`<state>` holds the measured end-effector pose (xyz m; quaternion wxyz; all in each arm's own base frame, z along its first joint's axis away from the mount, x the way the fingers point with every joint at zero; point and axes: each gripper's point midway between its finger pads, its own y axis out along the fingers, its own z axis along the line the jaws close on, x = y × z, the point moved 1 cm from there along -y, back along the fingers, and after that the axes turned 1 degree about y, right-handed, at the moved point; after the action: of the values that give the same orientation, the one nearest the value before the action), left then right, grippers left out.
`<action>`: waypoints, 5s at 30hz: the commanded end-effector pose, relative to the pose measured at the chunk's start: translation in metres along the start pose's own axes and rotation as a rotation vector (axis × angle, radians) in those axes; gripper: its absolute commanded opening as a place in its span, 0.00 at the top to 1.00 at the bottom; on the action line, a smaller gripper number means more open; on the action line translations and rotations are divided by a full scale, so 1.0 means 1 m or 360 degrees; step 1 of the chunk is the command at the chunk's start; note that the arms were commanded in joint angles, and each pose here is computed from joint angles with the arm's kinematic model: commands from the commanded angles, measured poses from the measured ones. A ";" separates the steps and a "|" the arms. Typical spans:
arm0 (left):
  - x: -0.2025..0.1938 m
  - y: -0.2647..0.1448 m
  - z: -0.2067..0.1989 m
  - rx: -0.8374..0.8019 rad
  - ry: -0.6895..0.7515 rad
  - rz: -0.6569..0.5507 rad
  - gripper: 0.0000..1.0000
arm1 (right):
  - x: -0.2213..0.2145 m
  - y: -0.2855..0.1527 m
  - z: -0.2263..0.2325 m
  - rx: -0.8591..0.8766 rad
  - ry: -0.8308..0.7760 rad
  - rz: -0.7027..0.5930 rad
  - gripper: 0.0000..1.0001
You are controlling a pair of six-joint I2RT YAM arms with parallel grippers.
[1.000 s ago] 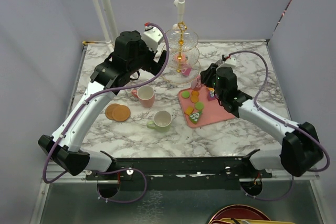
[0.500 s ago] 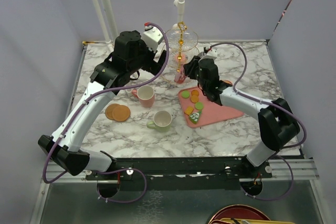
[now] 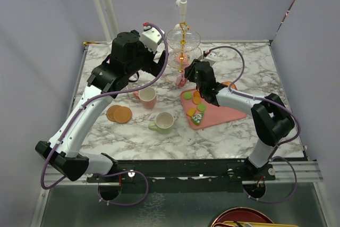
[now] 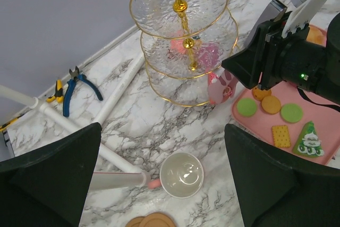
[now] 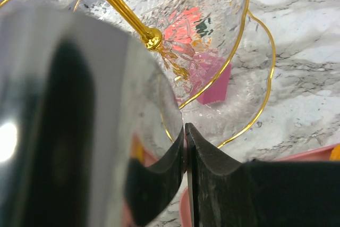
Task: Serve the afternoon tea
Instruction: Place the desert on the desert table.
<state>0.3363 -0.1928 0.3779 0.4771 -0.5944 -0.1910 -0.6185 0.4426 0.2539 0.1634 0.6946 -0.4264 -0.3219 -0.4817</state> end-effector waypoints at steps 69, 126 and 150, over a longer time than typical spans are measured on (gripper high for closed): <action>0.007 -0.012 0.005 0.0023 0.0009 -0.0049 0.01 | 0.051 -0.012 -0.025 -0.0164 -0.0004 -0.0252 0.71; 0.001 -0.015 0.003 0.0015 0.0017 -0.0036 0.01 | 0.040 0.007 -0.065 -0.0400 -0.0025 -0.0236 0.40; 0.003 -0.015 0.003 0.0012 0.0013 -0.0045 0.01 | 0.067 0.000 -0.031 -0.0087 0.0012 -0.0261 0.37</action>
<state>0.3281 -0.1870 0.3779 0.4773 -0.5892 -0.1894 -0.6238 0.4684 0.1928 0.1808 0.6313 -0.4521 -0.3200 -0.5428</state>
